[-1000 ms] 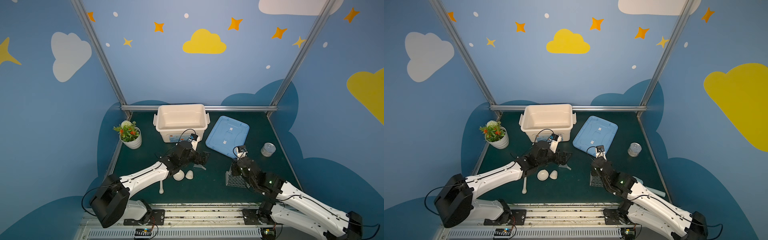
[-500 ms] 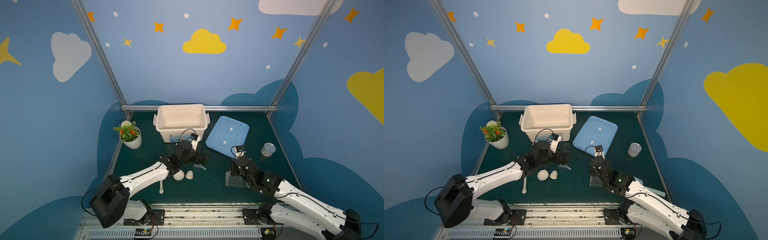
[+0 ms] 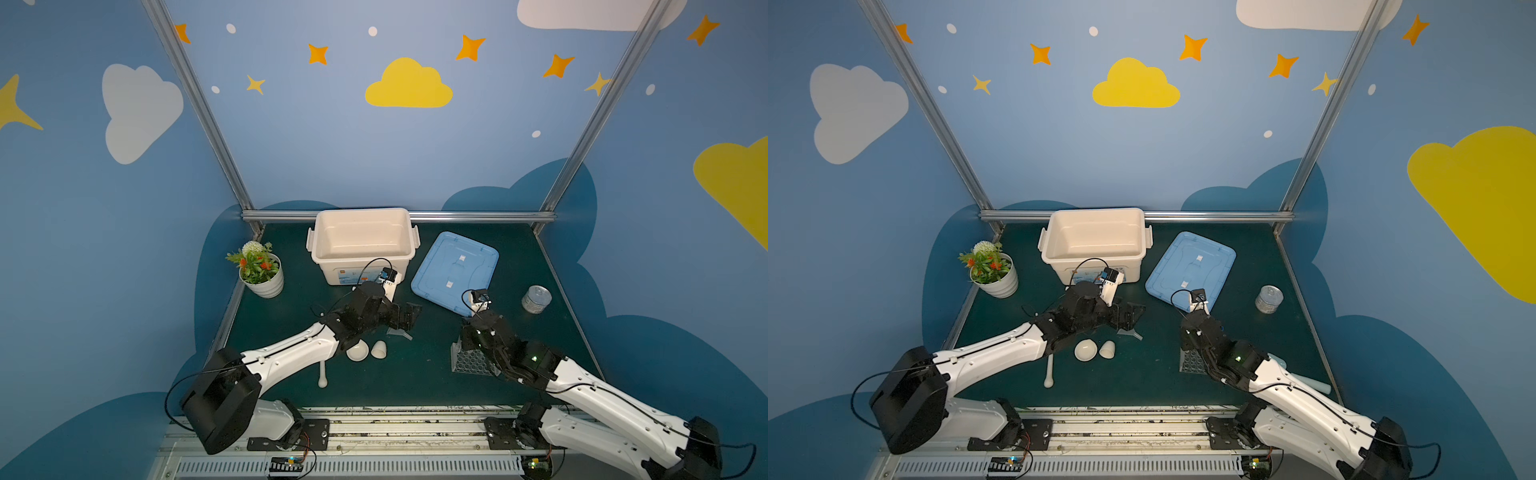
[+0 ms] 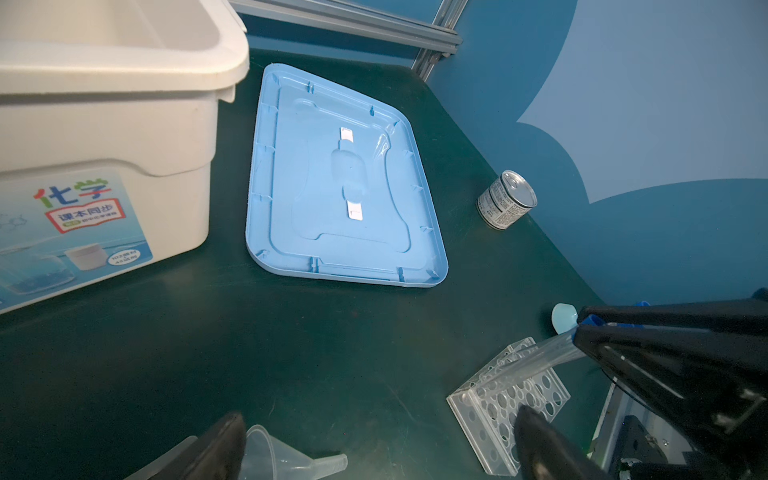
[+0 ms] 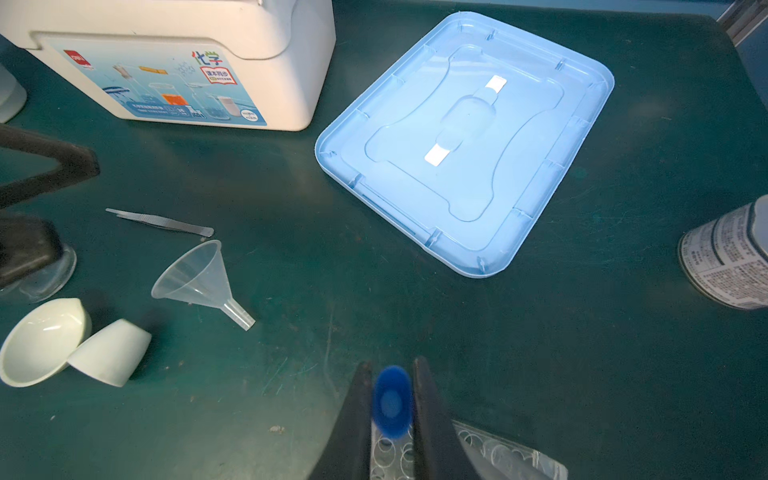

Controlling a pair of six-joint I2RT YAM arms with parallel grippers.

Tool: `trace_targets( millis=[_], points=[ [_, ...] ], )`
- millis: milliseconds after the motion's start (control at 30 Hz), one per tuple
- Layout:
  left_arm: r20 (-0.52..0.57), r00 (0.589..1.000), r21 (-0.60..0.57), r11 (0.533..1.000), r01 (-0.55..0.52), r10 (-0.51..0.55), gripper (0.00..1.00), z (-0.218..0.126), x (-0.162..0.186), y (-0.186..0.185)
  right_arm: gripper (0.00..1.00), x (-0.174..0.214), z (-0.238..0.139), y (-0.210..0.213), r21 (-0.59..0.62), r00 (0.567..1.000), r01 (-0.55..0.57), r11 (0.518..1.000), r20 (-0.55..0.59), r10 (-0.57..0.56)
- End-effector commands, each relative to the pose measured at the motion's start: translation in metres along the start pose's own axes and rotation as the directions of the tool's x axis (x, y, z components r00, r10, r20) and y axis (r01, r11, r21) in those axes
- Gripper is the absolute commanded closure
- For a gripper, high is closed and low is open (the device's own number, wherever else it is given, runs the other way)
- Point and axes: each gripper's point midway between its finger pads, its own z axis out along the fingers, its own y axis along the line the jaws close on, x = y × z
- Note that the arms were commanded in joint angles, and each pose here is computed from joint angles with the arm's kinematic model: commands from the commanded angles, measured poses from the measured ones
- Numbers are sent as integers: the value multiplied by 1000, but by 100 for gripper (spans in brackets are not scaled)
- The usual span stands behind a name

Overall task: Organize the chemistry lab equipment
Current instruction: 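Lower the tube into a hole of the clear rack with the right gripper, then open the right gripper to leave the tube standing in the rack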

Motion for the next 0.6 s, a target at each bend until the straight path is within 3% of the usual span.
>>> trace_targets(
  millis=[0, 233, 467, 567],
  points=[
    [-8, 1000, -3, 1000, 4, -4, 0, 2, 4, 3, 84, 11, 3, -2, 8, 998, 33, 999, -53, -33],
    [-5, 1000, -5, 1000, 4, -4, 0, 2, 3, 3, 80, 5, 2, -3, 2, 999, 31, 1000, -44, -31],
    [-6, 1000, -8, 1000, 3, -3, 0, 1, 3, 4, 63, 3, -1, -3, -6, 999, 27, 1000, -27, -27],
    [-5, 1000, -9, 1000, 2, -2, 0, 1, 3, 3, 60, 2, -2, -3, -7, 999, 26, 1000, -25, -26]
  ],
)
